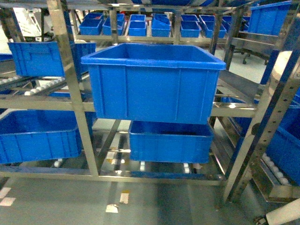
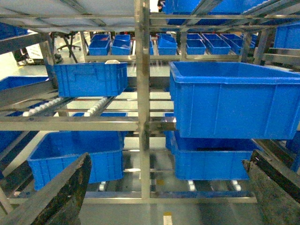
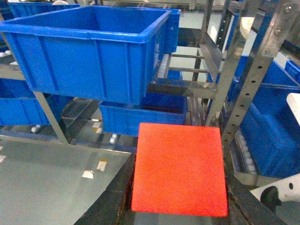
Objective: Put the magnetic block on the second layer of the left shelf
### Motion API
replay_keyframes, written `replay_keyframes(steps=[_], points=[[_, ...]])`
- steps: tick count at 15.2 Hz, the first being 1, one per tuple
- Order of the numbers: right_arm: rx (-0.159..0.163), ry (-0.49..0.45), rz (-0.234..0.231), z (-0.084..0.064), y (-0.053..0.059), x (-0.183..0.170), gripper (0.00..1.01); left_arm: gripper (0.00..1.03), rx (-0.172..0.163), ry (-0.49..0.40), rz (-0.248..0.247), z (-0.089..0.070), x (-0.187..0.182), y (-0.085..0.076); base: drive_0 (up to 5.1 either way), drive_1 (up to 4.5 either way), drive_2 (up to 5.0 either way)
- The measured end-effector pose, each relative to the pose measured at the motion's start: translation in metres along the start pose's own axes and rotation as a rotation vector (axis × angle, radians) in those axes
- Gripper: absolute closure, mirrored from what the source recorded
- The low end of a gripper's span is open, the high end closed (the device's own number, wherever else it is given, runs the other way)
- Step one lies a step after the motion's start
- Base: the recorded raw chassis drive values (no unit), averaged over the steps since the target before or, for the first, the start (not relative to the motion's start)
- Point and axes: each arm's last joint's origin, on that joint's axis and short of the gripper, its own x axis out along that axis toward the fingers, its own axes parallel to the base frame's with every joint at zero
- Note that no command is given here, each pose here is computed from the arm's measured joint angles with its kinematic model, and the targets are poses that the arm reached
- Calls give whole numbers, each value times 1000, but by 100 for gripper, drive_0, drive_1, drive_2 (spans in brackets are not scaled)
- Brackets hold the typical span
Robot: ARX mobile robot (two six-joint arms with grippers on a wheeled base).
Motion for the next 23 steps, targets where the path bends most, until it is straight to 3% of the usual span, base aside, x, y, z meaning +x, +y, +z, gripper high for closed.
replay_keyframes(steps=[4,9,23], points=[[0,-3,0,0,0,0,67,5,0,-4,0,0,0,0,-491,255,255],[1,5,0,-1,0,0,67,5,0,-4,2,0,0,0,0,0,0],[0,1,0,0,0,0,67,5,0,-1,-1,0,0,0,-5,429,-438]])
